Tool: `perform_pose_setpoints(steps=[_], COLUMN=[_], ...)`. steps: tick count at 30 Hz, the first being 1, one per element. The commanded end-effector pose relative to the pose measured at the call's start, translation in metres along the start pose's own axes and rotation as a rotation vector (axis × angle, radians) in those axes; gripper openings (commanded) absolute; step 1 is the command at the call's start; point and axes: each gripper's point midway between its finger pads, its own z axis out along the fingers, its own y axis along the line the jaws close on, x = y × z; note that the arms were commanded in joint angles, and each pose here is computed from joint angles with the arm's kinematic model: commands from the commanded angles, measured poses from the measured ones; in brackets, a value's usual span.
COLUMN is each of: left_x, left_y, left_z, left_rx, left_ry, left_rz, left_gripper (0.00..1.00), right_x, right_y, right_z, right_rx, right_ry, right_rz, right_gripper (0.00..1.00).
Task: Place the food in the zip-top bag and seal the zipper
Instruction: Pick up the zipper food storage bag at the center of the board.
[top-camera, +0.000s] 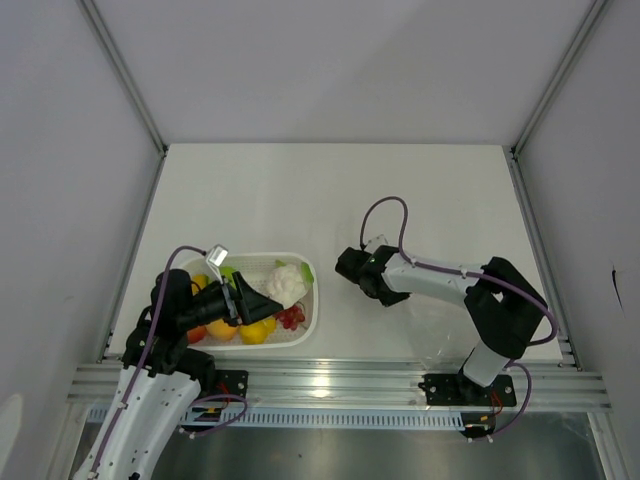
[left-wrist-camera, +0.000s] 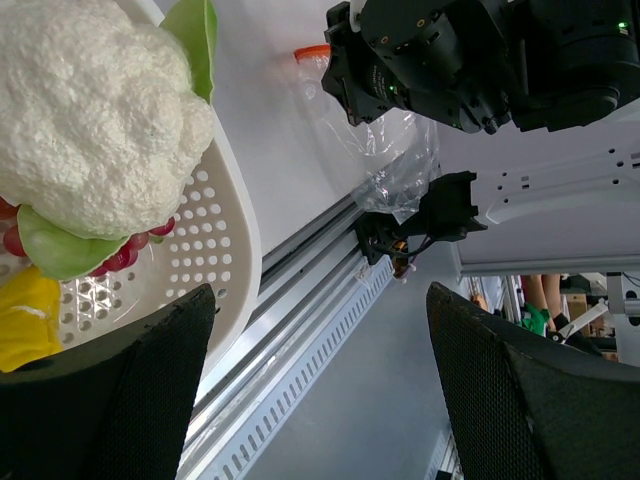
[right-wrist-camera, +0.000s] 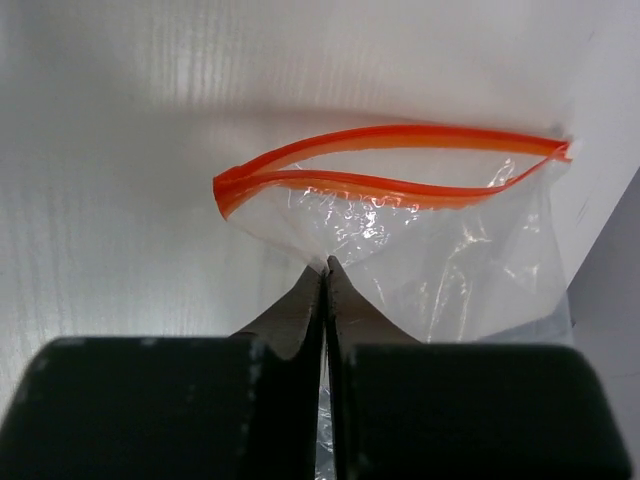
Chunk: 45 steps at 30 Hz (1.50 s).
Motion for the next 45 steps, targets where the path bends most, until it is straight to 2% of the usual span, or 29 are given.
perform_pose_setpoints(steps=[1,4,6,8,10,11,13,14,16,23,28,35,45], left_x=[-0.004,-0.004,-0.006,-0.009,-0.01,-0.012,-0.011,-0.011,-0.011,-0.018,-0.025,-0.016,-0.003], left_y=[-0.01,-0.007,-0.006,-0.005,-0.003,-0.005,-0.002,-0.001,0.0,-0.006,-0.016,-0.029,-0.027], left_z=[-0.005,-0.006,-0.007,-0.008,-0.007,-0.007,-0.004,-0.003,0.001,0.012,0.02,0.037,0.052], left_rx=[0.013,-0.002,-0.027,-0.05,-0.066,-0.068,-0.085,-0.091,-0.096,-0.065,-0.05,-0.069,-0.092], left_ry=[-0.016,-0.022,-0.024,-0.035,-0.019,-0.018,0.01,0.019,0.036,0.043,0.064,0.179,0.216], left_rz=[0.028,0.03,0.026,0.025,0.006,0.0,-0.032,-0.047,-0.092,-0.253,-0.345,-0.389,-0.43], left_gripper=[0.88,0.87,0.87,0.87,0.87,0.85,0.8,0.79,0.79,0.82,0.82,0.83,0.79], right_x=[-0.038,-0.06,-0.08,-0.091,-0.107,-0.103,-0.106,-0.096,-0.09,-0.063,-0.05,-0.045,-0.041], right_y=[0.004,0.007,0.014,0.022,0.028,0.034,0.037,0.039,0.035,0.043,0.062,0.076,0.079], right_z=[-0.013,-0.026,-0.049,-0.072,-0.108,-0.119,-0.163,-0.167,-0.203,-0.24,-0.263,-0.279,-0.298], right_rx=[-0.025,-0.057,-0.126,-0.191,-0.31,-0.35,-0.51,-0.541,-0.683,-0.918,-0.995,-0.978,-0.951], right_ry=[-0.143,-0.241,-0.345,-0.437,-0.57,-0.616,-0.763,-0.8,-0.907,-0.961,-0.988,-1.009,-1.058], right_rz=[0.001,-0.015,0.004,-0.044,-0.024,-0.075,-0.075,-0.132,-0.123,-0.186,-0.261,-0.345,-0.382], right_gripper=[0.0,0.0,0.0,0.0,0.0,0.0,0.0,0.0,0.0,0.0,0.0,0.0,0.0])
